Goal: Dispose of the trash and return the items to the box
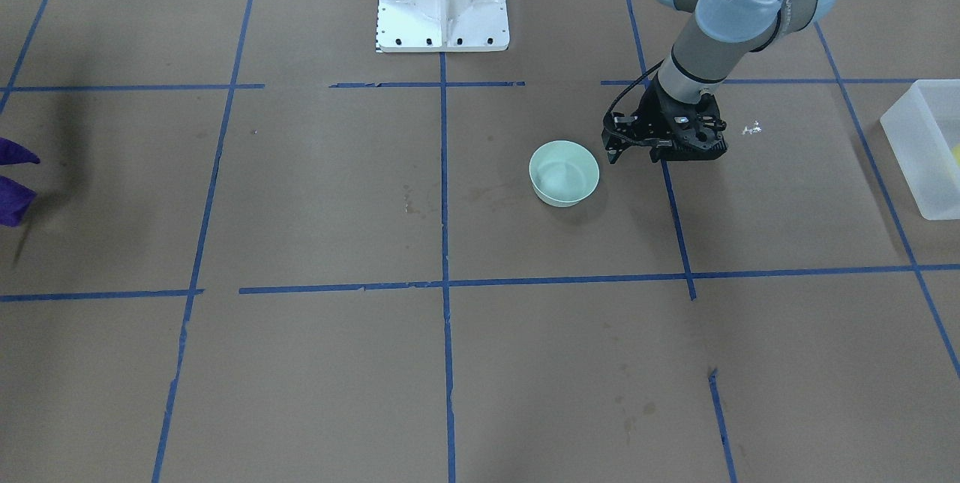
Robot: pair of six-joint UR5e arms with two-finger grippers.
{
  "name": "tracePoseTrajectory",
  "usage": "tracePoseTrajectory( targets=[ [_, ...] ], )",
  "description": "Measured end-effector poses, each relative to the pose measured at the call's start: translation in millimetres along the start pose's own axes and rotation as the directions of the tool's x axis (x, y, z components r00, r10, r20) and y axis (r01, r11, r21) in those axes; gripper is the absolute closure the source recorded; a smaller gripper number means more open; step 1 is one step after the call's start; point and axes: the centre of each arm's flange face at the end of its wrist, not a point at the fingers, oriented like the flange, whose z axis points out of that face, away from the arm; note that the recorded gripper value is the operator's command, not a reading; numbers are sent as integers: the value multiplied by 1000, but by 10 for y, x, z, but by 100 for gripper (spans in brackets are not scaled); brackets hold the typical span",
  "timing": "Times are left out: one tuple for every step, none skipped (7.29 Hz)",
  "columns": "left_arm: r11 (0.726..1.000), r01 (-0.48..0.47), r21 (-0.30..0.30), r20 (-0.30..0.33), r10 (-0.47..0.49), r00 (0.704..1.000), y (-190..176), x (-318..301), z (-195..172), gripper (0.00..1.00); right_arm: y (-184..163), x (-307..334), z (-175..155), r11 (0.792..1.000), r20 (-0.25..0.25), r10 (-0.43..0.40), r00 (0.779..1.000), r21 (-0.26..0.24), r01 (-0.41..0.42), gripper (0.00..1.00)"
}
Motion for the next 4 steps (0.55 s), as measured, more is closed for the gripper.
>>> tracePoseTrajectory(
  targets=[
    [1000, 8, -3, 3, -8, 1000, -26, 52, 50, 24, 85, 242, -173, 1000, -15, -16, 1000, -2, 16, 100],
    [1000, 13, -3, 3, -13, 1000, -54, 96, 76, 24, 196, 506, -370, 1000, -32, -24, 999, -5, 24, 100],
    [1000, 14, -2, 1, -14, 1000, -76, 137, 87, 24, 364, 787, -530, 999, -47, -32, 998, -13, 32, 100],
    [1000, 16, -3, 3, -16, 1000, -93, 153, 107, 24, 586, 1076, -684, 999, -65, -39, 997, -19, 38, 100]
  ],
)
